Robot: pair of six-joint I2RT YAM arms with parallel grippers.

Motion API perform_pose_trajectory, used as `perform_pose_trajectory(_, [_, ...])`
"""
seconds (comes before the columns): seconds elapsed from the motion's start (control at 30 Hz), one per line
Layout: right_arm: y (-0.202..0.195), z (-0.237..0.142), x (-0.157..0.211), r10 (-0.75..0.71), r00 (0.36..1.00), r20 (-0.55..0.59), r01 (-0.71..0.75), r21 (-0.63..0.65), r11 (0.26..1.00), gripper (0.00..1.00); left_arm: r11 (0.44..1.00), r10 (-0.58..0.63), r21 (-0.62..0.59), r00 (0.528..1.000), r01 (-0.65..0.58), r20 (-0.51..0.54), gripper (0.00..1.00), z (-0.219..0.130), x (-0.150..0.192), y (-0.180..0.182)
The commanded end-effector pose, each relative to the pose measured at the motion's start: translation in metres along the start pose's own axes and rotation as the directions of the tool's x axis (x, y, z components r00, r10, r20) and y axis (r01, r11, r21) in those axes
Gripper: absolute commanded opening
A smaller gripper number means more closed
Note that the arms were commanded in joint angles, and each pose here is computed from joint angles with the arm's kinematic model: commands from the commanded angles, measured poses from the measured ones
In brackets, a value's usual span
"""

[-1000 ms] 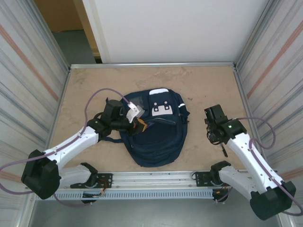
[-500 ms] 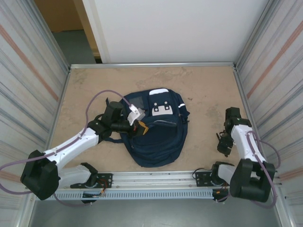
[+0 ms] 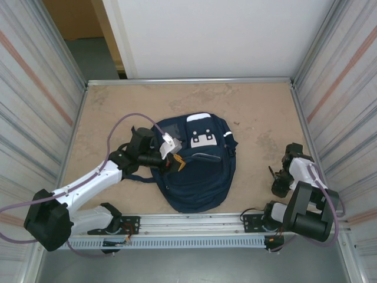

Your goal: Pack books, pencil case, and school supplies into a backpack

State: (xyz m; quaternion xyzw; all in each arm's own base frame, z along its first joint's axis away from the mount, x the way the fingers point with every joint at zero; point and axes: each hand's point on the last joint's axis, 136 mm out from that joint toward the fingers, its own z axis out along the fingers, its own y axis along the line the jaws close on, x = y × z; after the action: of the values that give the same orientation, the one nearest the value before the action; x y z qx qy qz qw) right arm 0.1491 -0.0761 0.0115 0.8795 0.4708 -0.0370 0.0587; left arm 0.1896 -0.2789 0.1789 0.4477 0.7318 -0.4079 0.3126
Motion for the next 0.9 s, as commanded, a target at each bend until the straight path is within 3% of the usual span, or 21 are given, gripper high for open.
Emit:
perform_pose_trajectory(0.0, [0.009, 0.01, 0.001, -0.004, 1.0, 0.008, 0.004, -0.04, 0.999, 0.38, 0.996, 0.083, 0.02, 0.994, -0.084, 0.07, 0.0, -0.01, -0.027, -0.014])
perform_pose_trajectory(0.17, [0.02, 0.0, 0.0, -0.072, 0.997, 0.023, 0.074, -0.112, 0.991, 0.08, 0.994, 0.109, -0.036, 0.99, -0.106, 0.089, 0.0, -0.015, -0.028, -0.009])
perform_pose_trajectory(0.23, [0.027, -0.007, 0.002, -0.126, 0.991, 0.037, 0.13, -0.172, 0.976, 0.02, 0.992, 0.114, -0.062, 0.989, -0.108, 0.097, 0.0, -0.019, -0.031, -0.008])
perform_pose_trajectory(0.5, [0.032, -0.045, 0.017, -0.34, 0.94, 0.039, 0.332, -0.351, 0.876, 0.0, 0.959, 0.199, -0.231, 0.971, -0.164, 0.135, 0.0, -0.052, -0.046, -0.006])
perform_pose_trajectory(0.6, [0.038, -0.079, 0.028, -0.455, 0.885, 0.098, 0.446, -0.459, 0.769, 0.0, 0.96, 0.201, -0.229, 0.968, -0.164, 0.15, 0.0, -0.054, -0.051, -0.008])
perform_pose_trajectory(0.7, [0.045, -0.12, 0.055, -0.609, 0.774, 0.175, 0.575, -0.597, 0.56, 0.0, 0.962, 0.149, -0.252, 0.978, -0.109, 0.146, 0.0, -0.052, -0.055, 0.001])
perform_pose_trajectory(0.77, [0.047, -0.152, 0.078, -0.713, 0.652, 0.258, 0.659, -0.657, 0.365, 0.0, 0.966, 0.136, -0.237, 0.981, -0.1, 0.141, 0.0, -0.048, -0.058, 0.003])
perform_pose_trajectory(0.8, [0.047, -0.172, 0.096, -0.768, 0.559, 0.313, 0.691, -0.687, 0.223, 0.0, 0.968, 0.133, -0.23, 0.981, -0.098, 0.139, 0.0, -0.045, -0.058, 0.004])
perform_pose_trajectory(0.83, [0.045, -0.2, 0.121, -0.816, 0.431, 0.384, 0.686, -0.727, 0.02, 0.0, 0.97, 0.133, -0.222, 0.981, -0.1, 0.139, 0.0, -0.042, -0.06, 0.005])
perform_pose_trajectory(0.87, [0.038, -0.223, 0.14, -0.834, 0.336, 0.439, 0.652, -0.747, -0.131, 0.0, 0.97, 0.138, -0.218, 0.981, -0.106, 0.139, 0.0, -0.04, -0.061, 0.006])
